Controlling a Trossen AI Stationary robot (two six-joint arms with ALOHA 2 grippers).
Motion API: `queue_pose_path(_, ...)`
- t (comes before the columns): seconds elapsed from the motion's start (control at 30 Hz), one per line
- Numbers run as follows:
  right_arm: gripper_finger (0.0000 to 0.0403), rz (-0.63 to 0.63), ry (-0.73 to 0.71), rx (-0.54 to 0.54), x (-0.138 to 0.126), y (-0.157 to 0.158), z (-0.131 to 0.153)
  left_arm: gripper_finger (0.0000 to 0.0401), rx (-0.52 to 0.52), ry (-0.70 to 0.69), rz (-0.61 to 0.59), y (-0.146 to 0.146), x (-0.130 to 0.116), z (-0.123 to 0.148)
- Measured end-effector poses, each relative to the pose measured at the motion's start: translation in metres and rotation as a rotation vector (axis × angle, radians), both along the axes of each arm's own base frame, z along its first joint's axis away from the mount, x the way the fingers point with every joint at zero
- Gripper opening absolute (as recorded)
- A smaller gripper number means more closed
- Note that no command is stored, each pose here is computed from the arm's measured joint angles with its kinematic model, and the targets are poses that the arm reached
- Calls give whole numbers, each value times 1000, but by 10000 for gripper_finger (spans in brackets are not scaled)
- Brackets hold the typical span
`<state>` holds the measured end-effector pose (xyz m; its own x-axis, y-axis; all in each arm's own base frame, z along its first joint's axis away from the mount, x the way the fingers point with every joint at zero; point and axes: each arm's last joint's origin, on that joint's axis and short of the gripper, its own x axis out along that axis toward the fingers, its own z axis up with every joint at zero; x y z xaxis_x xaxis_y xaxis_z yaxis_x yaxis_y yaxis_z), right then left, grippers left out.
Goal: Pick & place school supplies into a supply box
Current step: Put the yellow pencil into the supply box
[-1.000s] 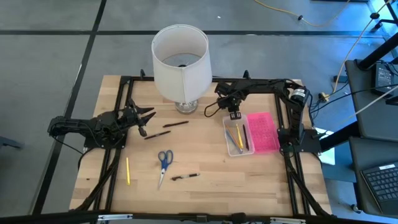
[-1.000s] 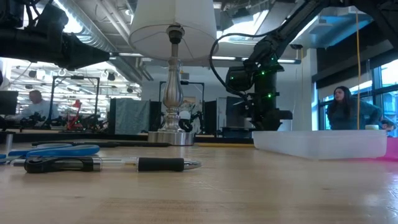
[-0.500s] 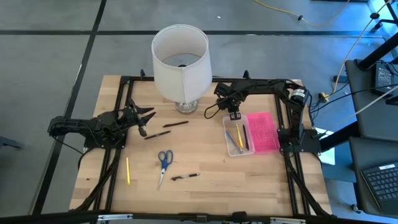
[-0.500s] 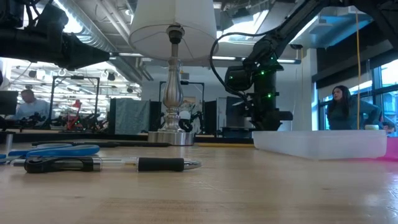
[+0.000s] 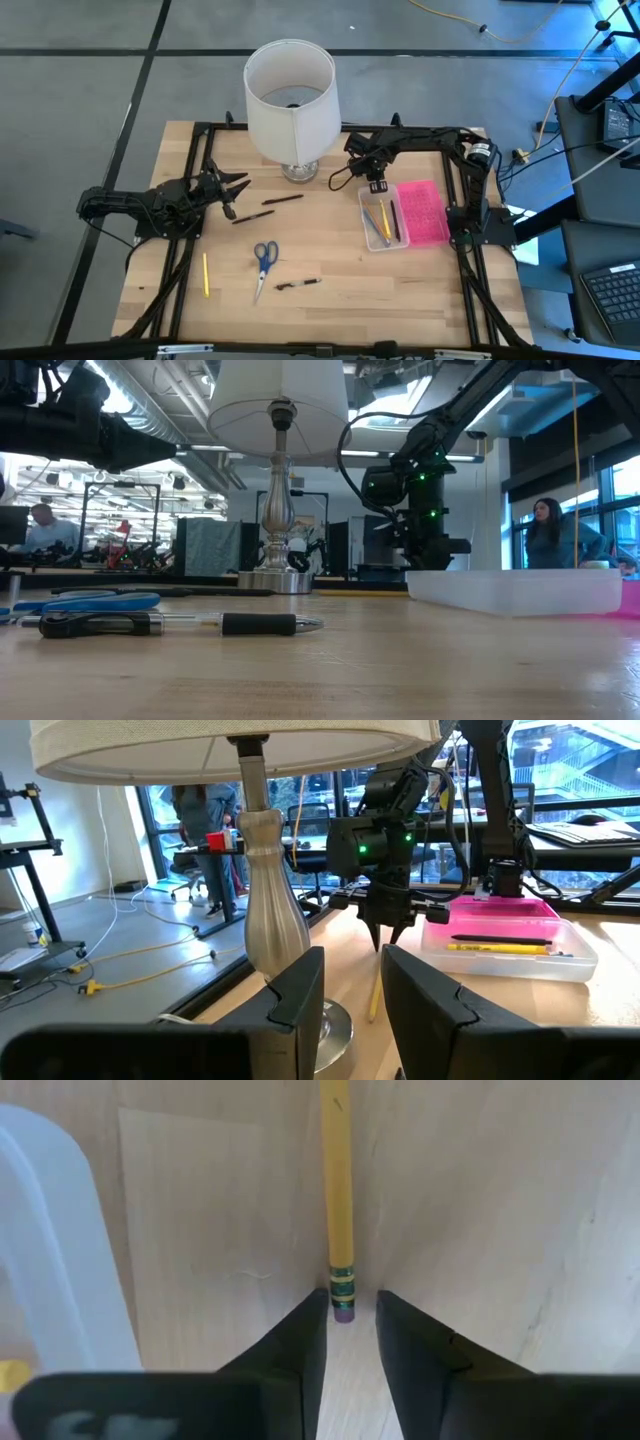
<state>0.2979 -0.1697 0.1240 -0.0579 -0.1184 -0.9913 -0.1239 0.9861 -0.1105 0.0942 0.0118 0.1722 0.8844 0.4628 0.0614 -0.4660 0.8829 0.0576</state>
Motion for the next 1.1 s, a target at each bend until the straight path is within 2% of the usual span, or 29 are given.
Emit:
queue_pose_path(0.5,97,-1,36,5,-3,1,0,98,0,0,0,0,0,0)
queue_pose_path(1.1,97,0,-42,54,1,0,-1,98,0,0,0,0,0,0)
